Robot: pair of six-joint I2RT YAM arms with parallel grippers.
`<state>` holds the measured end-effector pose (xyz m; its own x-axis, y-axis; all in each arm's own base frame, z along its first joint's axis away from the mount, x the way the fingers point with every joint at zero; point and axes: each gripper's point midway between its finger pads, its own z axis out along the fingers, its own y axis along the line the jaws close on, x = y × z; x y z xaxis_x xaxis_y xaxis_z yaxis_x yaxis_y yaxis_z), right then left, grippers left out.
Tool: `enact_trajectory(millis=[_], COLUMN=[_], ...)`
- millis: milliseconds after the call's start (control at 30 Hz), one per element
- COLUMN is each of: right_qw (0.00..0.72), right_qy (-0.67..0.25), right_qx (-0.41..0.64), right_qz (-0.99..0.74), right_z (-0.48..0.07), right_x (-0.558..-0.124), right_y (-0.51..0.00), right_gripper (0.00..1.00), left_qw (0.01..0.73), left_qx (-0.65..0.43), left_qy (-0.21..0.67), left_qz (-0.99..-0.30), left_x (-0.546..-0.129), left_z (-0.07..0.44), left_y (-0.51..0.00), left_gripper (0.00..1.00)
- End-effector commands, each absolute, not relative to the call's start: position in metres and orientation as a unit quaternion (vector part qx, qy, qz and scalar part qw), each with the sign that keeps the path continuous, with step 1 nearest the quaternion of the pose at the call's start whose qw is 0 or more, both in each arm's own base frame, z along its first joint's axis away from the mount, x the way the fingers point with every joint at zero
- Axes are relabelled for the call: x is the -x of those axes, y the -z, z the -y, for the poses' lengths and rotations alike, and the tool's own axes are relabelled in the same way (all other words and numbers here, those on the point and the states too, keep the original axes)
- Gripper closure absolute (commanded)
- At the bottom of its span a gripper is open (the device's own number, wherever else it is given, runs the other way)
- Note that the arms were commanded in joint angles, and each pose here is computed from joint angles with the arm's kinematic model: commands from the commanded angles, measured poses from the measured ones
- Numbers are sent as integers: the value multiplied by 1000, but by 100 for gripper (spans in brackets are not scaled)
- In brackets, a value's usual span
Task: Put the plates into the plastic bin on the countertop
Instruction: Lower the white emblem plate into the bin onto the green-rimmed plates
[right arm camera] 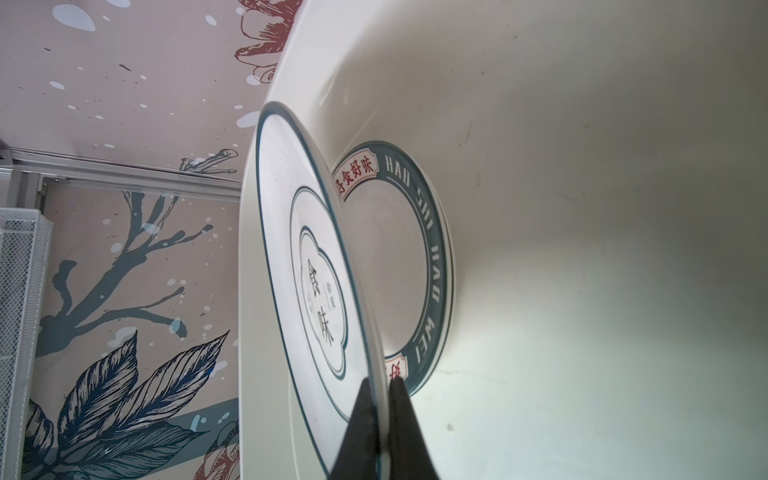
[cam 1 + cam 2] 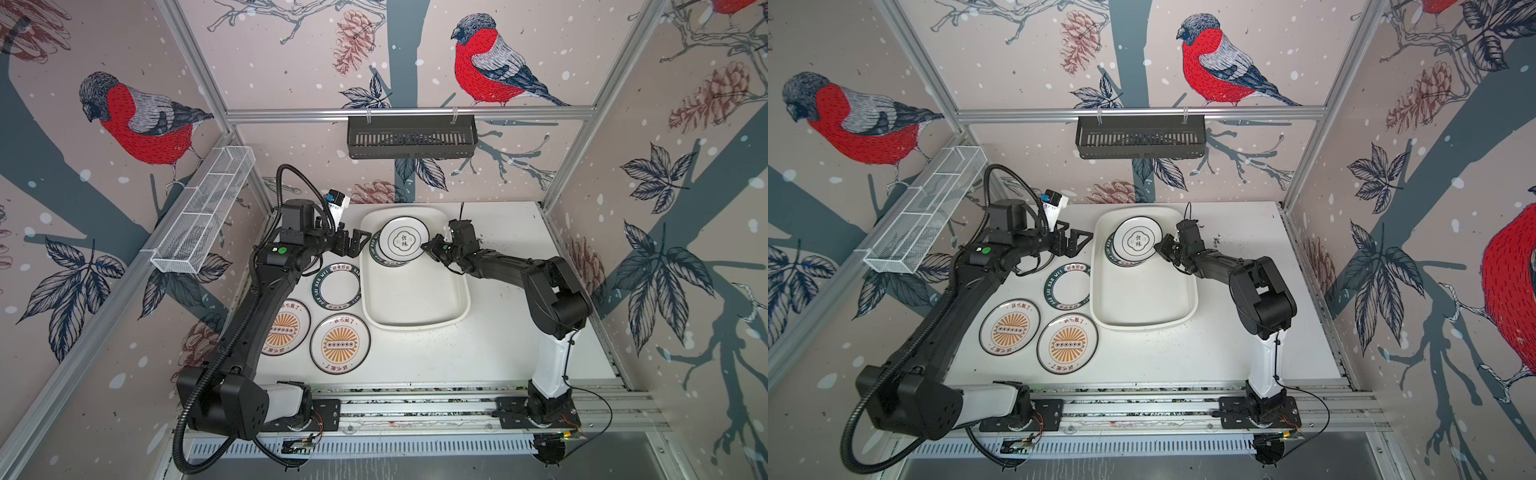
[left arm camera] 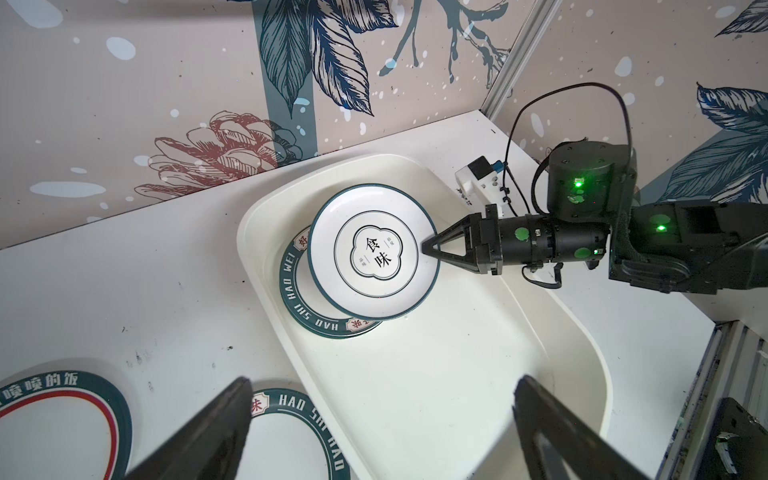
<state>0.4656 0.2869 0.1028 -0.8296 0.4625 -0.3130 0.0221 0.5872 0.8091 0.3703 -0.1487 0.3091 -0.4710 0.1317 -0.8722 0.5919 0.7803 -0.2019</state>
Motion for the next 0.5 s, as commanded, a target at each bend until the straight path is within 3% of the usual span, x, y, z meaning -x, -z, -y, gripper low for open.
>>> enact_trajectory(millis=[0,467], right_qw=[261,234], right_qy=[-442,-447], right_qx=[-132,-137], right_qz=[-848,-852], right_z=[-292,-303], right_x=[-472,-480], right_y=[-105,-84], right_gripper=[95,93], left_qw=[478,477], left_qx=[-226,-229], left_qy=[250,255], left_qz=[-811,-809], left_x=[-374,-374], left_z=[150,152], left_y=[-316,-315], left_gripper=[3,3])
